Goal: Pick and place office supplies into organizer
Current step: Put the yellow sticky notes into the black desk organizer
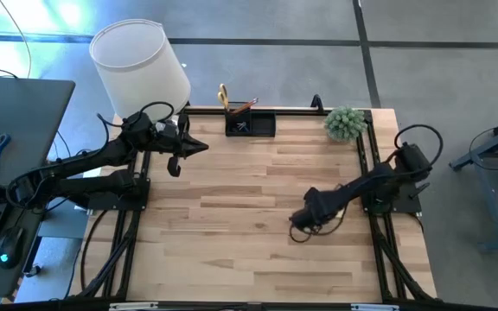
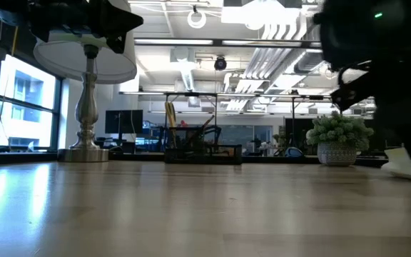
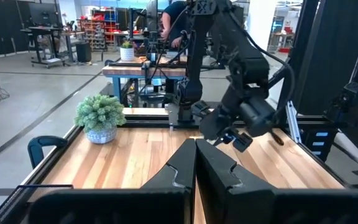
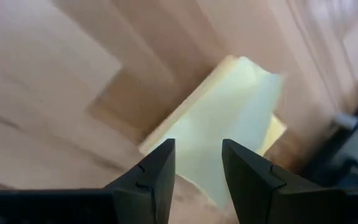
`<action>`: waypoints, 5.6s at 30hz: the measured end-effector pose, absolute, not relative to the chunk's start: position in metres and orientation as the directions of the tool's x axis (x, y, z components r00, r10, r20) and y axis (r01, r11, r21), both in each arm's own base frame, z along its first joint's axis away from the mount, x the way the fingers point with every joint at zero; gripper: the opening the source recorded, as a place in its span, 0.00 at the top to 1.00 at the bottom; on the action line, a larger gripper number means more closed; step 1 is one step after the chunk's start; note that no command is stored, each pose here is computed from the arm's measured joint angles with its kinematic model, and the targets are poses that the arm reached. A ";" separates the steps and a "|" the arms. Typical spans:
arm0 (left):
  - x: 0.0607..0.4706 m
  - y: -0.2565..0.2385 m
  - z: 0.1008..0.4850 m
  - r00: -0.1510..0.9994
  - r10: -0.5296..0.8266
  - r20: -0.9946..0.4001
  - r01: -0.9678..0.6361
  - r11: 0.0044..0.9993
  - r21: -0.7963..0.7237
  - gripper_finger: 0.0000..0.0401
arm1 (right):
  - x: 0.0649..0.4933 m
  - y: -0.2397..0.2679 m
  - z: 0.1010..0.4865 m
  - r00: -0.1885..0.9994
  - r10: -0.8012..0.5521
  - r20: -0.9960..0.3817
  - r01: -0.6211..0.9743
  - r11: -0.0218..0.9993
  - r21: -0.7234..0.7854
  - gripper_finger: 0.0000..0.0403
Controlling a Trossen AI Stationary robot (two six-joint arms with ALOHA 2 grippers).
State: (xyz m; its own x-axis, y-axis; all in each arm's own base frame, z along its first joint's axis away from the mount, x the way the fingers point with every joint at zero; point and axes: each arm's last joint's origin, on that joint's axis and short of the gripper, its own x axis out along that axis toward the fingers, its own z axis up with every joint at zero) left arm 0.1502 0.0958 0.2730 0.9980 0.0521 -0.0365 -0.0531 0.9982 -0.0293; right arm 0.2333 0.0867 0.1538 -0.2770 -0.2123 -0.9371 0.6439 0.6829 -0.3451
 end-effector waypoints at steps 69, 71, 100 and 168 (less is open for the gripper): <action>0.150 0.094 0.278 1.000 -0.015 0.003 0.015 0.996 -0.084 1.00 | 0.185 0.156 0.168 0.171 -0.263 -0.950 0.834 0.552 -0.003 0.69; 0.150 0.094 0.277 1.000 -0.021 0.002 0.021 0.996 -0.084 1.00 | 0.186 0.156 0.168 0.180 -0.257 -0.950 0.818 0.575 0.000 0.69; 0.150 0.094 0.272 0.999 -0.005 -0.046 -0.001 0.993 -0.116 1.00 | 0.156 0.147 0.172 -0.119 -0.342 -0.932 0.890 0.379 -0.253 0.69; 0.150 0.094 0.270 0.998 -0.011 -0.065 0.002 0.991 -0.135 1.00 | 0.149 0.143 0.138 0.104 -0.421 -0.901 0.911 0.404 -0.083 0.69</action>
